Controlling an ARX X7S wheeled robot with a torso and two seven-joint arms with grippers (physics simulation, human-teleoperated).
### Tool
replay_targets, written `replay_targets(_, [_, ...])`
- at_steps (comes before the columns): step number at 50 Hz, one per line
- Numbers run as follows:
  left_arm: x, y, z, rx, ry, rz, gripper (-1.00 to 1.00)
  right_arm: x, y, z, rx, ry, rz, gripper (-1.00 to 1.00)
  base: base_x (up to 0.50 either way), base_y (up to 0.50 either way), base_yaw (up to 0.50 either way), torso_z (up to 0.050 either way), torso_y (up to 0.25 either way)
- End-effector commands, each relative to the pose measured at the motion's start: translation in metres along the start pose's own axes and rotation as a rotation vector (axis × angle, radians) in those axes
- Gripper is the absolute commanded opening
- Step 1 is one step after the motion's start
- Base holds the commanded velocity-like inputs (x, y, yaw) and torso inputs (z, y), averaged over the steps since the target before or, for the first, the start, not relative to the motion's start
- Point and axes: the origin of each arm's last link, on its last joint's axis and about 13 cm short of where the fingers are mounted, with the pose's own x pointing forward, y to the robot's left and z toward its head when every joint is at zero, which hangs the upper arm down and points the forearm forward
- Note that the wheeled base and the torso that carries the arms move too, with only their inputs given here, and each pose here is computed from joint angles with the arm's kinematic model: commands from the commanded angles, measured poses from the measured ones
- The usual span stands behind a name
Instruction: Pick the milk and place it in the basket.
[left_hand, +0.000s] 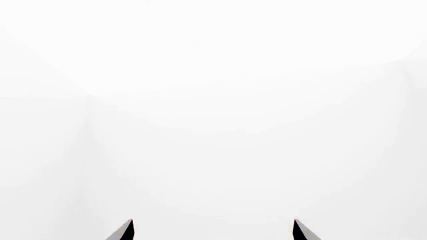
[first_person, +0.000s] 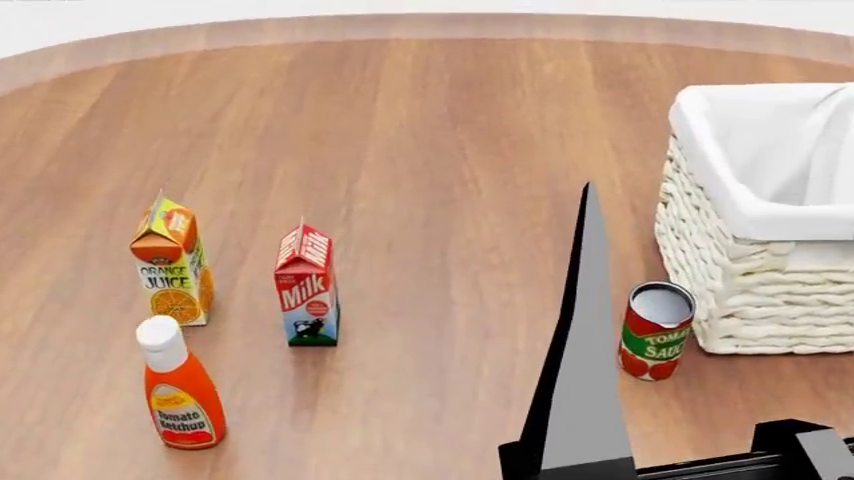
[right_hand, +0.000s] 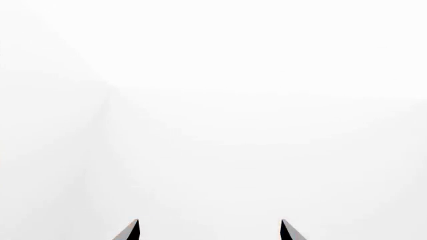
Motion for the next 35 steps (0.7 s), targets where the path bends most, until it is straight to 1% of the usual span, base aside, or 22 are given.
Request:
replay_targets(1, [0.0084, 0.0038, -0.0037, 0.005, -0.049, 0.056, 1.00, 0.0027, -0.0032, -0.0038, -0.009, -0.033, -0.003, 1.00, 0.50, -0.03, 0.00, 0.000, 0.000])
replay_targets(16, [0.0090, 0.0042, -0.0032, 0.004, -0.049, 0.056, 1.00, 0.0031, -0.0028, -0.0050, -0.017, -0.027, 0.003, 1.00, 0.50, 0.00, 0.00, 0.000, 0.001])
replay_targets(35, [0.0088, 0.0040, -0.0040, 0.004, -0.048, 0.056, 1.00, 0.0021, -0.0028, -0.0062, -0.003, -0.023, 0.005, 1.00, 0.50, 0.00, 0.00, 0.000, 0.001])
